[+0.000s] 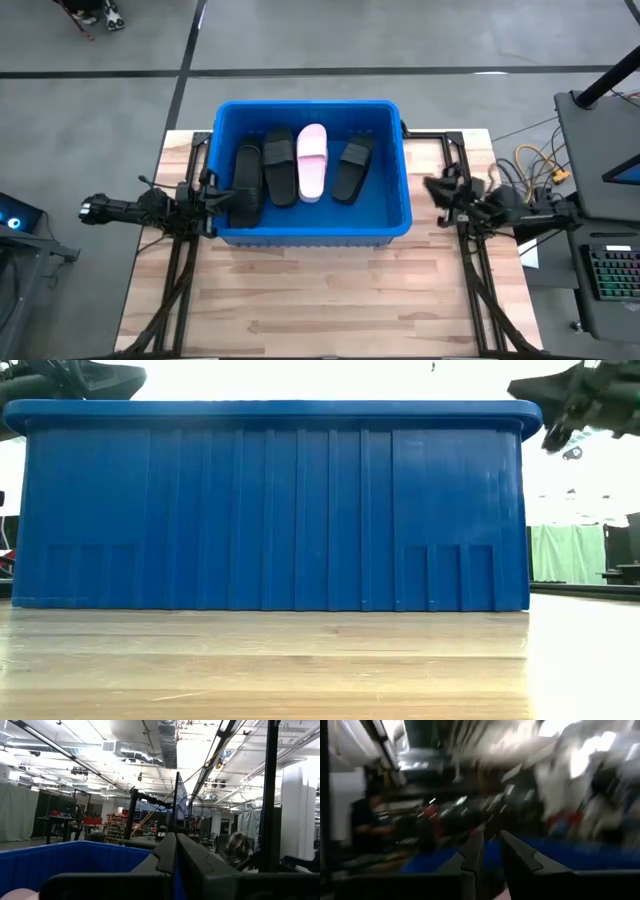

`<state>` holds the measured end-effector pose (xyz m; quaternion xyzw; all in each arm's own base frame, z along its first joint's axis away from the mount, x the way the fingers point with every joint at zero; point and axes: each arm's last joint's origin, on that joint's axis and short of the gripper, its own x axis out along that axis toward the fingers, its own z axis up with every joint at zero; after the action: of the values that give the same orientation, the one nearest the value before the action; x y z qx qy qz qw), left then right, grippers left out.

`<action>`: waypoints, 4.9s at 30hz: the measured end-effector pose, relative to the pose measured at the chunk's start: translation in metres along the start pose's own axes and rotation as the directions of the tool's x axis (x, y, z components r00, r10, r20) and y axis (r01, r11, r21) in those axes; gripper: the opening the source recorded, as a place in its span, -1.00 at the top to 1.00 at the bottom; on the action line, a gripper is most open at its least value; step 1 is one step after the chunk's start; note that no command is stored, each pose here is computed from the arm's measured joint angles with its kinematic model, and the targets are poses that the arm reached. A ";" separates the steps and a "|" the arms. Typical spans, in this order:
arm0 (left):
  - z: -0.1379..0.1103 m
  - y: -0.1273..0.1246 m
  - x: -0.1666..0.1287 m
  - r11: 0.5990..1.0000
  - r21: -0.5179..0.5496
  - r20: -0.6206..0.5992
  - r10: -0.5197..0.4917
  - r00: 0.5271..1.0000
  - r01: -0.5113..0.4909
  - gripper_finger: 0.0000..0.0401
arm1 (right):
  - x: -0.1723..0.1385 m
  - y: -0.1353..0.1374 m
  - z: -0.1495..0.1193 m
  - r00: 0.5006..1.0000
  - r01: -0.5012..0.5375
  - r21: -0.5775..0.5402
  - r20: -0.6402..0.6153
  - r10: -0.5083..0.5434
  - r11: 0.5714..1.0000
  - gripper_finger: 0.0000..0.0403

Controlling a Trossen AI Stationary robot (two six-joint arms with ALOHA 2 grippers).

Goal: Pick and place slides into bin
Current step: Return to Home Position

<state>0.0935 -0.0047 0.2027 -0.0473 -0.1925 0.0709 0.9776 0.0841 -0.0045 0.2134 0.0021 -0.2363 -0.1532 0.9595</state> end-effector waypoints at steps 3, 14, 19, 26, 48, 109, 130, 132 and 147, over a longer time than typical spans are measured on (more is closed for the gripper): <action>0.000 0.000 0.000 1.000 -0.001 0.001 0.001 1.000 -0.001 1.00 | -0.001 0.003 -0.012 0.991 -0.048 0.161 -0.114 0.067 0.986 0.73; 0.000 0.000 0.000 1.000 0.001 0.000 0.001 1.000 -0.001 1.00 | -0.004 0.007 -0.026 0.944 -0.218 0.019 -0.250 0.216 0.976 0.73; -0.002 0.000 0.000 1.000 0.008 -0.015 0.001 1.000 -0.001 1.00 | -0.006 0.008 -0.033 0.914 -0.232 0.102 -0.318 0.253 0.967 0.73; -0.004 0.000 0.001 1.000 0.016 -0.042 0.000 0.999 0.001 1.00 | -0.007 0.009 -0.035 0.898 -0.237 0.138 -0.347 0.271 0.962 0.73; -0.001 0.000 -0.001 1.000 -0.004 -0.009 0.002 1.000 -0.002 1.00 | -0.008 0.009 -0.036 0.898 -0.233 0.128 -0.353 0.263 0.964 0.73; 0.002 0.000 -0.001 1.000 -0.008 0.020 -0.001 1.000 0.001 1.00 | -0.008 0.009 -0.036 0.899 -0.233 0.126 -0.351 0.263 0.964 0.73; 0.002 0.000 -0.001 1.000 -0.008 0.021 0.000 1.000 0.001 1.00 | -0.008 0.009 -0.036 0.899 -0.234 0.126 -0.351 0.264 0.964 0.73; 0.002 0.000 -0.001 1.000 -0.008 0.021 0.000 1.000 0.001 1.00 | -0.008 0.009 -0.036 0.899 -0.233 0.125 -0.351 0.263 0.964 0.73; 0.002 0.000 -0.001 1.000 -0.008 0.021 0.000 1.000 0.000 1.00 | -0.008 0.009 -0.036 0.899 -0.232 0.128 -0.351 0.263 0.964 0.73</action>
<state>0.0919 -0.0045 0.2043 -0.0505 -0.2028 0.0705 0.9754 0.0964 0.0034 0.1789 0.0401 -0.0585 -0.0169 0.9973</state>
